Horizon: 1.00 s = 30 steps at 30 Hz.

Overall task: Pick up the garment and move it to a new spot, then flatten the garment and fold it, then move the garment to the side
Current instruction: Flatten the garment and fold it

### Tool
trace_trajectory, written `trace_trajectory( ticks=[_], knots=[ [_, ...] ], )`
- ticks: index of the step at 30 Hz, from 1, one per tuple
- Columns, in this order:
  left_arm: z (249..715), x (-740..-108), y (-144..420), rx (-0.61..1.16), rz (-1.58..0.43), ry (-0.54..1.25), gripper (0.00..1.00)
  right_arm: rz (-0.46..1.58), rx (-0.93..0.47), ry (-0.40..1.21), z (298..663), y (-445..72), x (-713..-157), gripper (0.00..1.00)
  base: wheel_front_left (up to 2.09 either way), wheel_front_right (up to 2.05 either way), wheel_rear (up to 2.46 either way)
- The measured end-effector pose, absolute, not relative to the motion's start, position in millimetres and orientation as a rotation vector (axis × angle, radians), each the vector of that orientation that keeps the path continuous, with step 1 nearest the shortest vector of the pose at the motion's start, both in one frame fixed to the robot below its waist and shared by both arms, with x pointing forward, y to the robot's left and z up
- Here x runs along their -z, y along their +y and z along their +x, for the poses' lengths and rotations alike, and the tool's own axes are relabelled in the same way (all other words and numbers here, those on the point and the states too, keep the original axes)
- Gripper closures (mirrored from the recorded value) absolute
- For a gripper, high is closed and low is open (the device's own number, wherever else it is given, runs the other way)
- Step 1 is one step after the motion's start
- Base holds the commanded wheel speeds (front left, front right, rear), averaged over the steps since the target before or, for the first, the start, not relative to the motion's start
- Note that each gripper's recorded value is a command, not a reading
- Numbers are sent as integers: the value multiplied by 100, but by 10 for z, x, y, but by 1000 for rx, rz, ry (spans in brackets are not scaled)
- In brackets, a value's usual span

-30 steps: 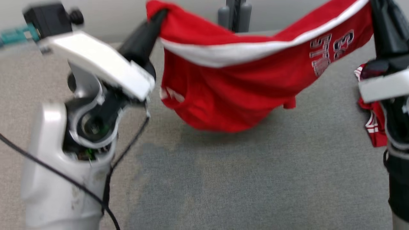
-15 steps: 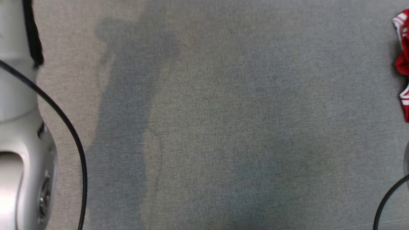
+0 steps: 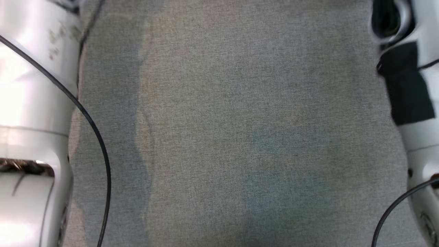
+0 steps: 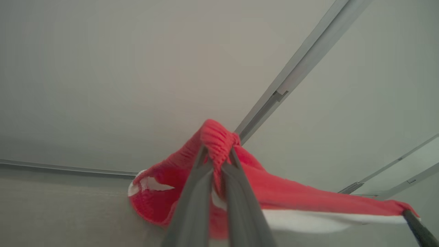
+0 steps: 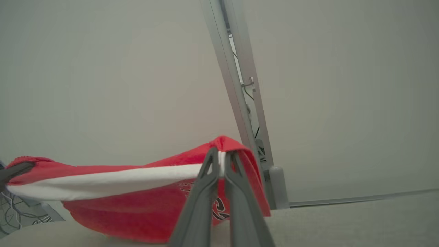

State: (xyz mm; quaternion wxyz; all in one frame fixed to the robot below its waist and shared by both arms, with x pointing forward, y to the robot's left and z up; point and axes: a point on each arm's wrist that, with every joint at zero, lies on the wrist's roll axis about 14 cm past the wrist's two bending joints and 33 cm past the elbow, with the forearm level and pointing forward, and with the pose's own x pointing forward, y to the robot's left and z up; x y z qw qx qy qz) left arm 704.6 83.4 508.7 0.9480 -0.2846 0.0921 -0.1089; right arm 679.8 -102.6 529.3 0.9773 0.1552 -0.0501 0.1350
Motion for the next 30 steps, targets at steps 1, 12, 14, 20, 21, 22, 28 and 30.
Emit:
trace_trajectory(
  ticks=[1,12,14,20,21,22,28,30],
  knots=[
    [6985,-4931,843,221,-552,223,100,325,-269,-56,6757,-1005,-5137,100,0,0,0],
    [6127,-3950,1025,226,-324,556,100,349,-260,213,6062,-943,-4312,100,0,0,0],
    [5991,-3899,1065,229,-291,591,100,346,-263,236,5959,-941,-4283,100,0,0,0],
    [5517,-3858,964,301,-179,645,100,345,-261,320,5585,-1026,-4243,100,0,0,0],
    [5472,-3877,943,305,-185,641,100,343,-260,331,5536,-1044,-4238,100,0,0,0],
    [5422,-3889,924,309,-190,637,100,338,-260,339,5482,-1062,-4231,100,0,0,0],
    [5168,-4019,829,341,-181,584,100,301,-266,409,5168,-1194,-4197,100,0,0,0],
    [5074,-4042,812,346,-183,573,100,282,-268,424,5061,-1251,-4188,100,0,0,0]
  ],
)
